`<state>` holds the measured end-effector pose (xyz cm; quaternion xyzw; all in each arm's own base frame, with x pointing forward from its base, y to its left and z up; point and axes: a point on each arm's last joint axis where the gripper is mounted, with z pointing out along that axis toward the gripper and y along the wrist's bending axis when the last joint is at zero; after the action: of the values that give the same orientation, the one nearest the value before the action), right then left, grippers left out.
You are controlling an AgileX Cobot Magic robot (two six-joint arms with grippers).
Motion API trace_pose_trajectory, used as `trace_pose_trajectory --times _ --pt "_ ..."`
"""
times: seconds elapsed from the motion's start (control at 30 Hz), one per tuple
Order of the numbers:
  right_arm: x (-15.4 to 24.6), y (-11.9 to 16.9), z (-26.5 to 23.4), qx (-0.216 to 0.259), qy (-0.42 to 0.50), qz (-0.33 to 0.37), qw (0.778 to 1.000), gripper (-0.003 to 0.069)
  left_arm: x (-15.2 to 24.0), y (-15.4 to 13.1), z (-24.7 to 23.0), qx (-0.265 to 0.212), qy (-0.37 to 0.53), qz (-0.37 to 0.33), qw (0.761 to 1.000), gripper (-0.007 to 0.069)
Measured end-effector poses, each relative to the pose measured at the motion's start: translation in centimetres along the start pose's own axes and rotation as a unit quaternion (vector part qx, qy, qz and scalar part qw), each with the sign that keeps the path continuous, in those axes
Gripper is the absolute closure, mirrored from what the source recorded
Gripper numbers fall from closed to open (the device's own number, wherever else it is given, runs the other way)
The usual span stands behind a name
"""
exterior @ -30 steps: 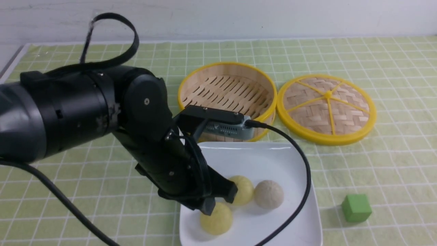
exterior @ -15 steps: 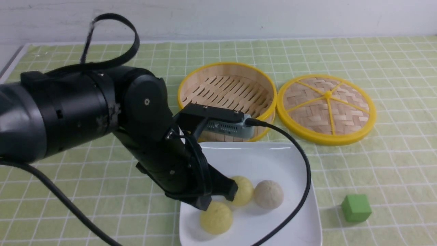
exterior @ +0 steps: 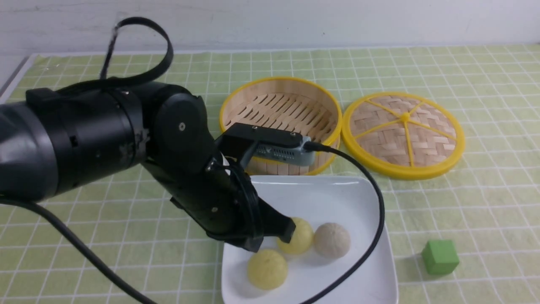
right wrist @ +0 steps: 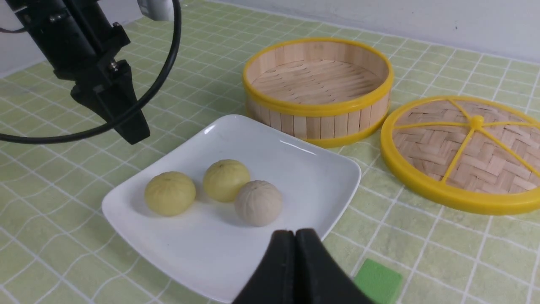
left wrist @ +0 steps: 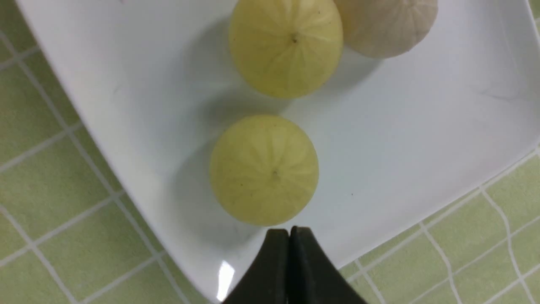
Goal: Put the steamed buns into the plate on the green tablecloth.
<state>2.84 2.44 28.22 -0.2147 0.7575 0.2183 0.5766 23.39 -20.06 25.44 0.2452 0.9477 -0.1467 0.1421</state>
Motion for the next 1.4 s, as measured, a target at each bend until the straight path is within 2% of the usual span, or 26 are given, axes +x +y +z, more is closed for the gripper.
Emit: trace_pose_trajectory --times 0.2,0.4,0.43,0.47,0.57,0.83,0.97,1.13,1.23,1.4 --pt "0.5 -0.1 0.3 0.001 0.007 0.001 1.0 0.0657 -0.1 0.1 0.0 -0.004 -0.005 0.004 1.0 0.0613" --pt "2.9 -0.4 1.1 0.012 0.026 -0.008 1.0 0.0655 -0.1 0.1 0.0 -0.006 -0.005 0.006 1.0 0.0613" --pt "3.9 -0.8 1.3 0.035 0.03 -0.017 0.999 0.0654 -0.1 0.1 0.0 -0.006 -0.005 0.006 1.0 0.0612" --pt "4.0 -0.8 1.4 0.035 0.031 -0.017 0.999 0.0654 -0.1 0.1 0.0 -0.006 -0.004 0.006 1.0 0.0611" --pt "6.4 -1.7 1.9 0.102 0.038 -0.022 0.994 0.065 -0.1 0.2 0.0 -0.01 -0.004 0.009 1.0 0.0608" --pt "9.1 -2.9 2.8 0.192 0.057 0.006 0.98 0.0643 0.0 0.3 -0.9 -0.021 -0.017 0.023 0.999 0.0608" --pt "10.4 -3.5 3.3 0.23 0.056 0.018 0.971 0.064 0.4 0.0 -3.8 -0.021 -0.055 0.034 0.998 0.0608" --pt "10.3 -3.9 3.2 0.266 0.036 0.023 0.963 0.0636 1.8 -0.1 -7.5 -0.026 -0.078 0.048 0.995 0.0608" --pt "10.3 -4.1 3.1 0.287 0.034 0.029 0.957 0.063 3.9 0.0 -11.1 -0.04 -0.093 0.055 0.993 0.0608" --pt "10.3 -4.2 3.0 0.295 0.034 0.033 0.954 0.062 7.8 0.6 -15.7 -0.059 -0.146 0.037 0.987 0.0608"
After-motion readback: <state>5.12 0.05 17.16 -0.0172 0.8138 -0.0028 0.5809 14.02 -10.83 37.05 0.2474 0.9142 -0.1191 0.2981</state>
